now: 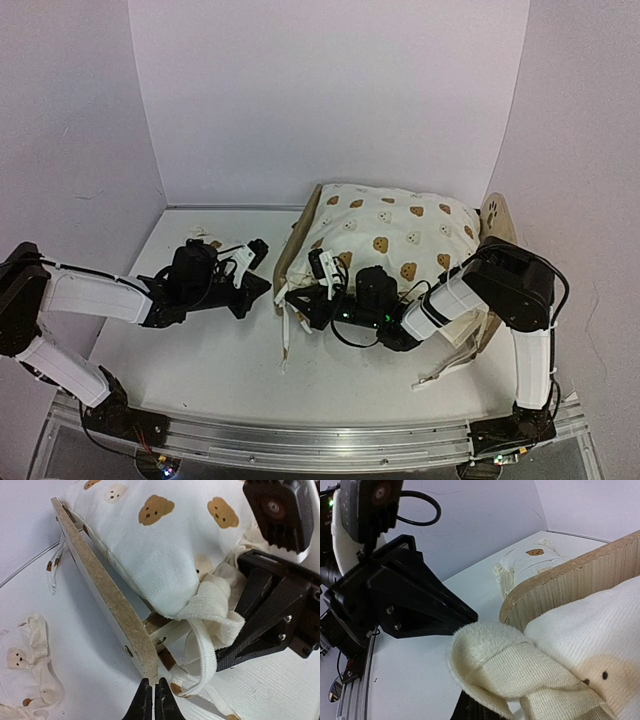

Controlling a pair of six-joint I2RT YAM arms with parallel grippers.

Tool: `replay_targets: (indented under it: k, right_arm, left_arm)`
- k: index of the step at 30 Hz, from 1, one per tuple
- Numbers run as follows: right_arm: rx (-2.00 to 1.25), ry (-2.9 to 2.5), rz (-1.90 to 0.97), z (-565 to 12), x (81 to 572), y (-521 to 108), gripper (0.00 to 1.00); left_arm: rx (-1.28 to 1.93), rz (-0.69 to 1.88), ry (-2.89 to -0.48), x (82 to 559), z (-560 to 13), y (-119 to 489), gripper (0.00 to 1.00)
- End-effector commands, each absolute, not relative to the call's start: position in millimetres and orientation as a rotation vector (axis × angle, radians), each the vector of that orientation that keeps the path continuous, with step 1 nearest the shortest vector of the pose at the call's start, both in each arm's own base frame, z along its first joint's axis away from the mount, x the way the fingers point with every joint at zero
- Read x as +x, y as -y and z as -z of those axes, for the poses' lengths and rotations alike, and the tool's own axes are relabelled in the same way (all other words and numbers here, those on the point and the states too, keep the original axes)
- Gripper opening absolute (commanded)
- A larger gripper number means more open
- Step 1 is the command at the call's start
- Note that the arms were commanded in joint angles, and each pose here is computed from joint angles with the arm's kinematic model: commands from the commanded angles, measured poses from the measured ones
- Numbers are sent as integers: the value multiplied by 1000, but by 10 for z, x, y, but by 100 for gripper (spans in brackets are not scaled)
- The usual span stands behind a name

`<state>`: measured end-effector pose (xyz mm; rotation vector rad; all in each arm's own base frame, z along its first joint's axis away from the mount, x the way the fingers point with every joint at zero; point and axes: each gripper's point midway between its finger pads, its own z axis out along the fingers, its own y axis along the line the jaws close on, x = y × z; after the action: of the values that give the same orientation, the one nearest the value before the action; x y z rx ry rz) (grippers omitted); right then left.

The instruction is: Set up the pet bed

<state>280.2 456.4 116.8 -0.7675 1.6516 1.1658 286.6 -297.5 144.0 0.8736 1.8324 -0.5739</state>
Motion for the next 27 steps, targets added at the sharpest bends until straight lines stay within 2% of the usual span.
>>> replay_targets:
  k: [1,12,27]
  right_arm:
    - [-719,-1618,-1146,-1332,2926,-4529,0]
    - [-723,-1610,-1154,-1371,2934,-4557,0]
    - [-758,-1600,-1185,-1400,2879,-4592,0]
  left_arm:
    - [992,514,-1723,2965,-1545,3131,7]
    - [1141,632,-1657,2753,-1481,3341,22]
    - [1162,565,-1606,2955,-1530,3467,31]
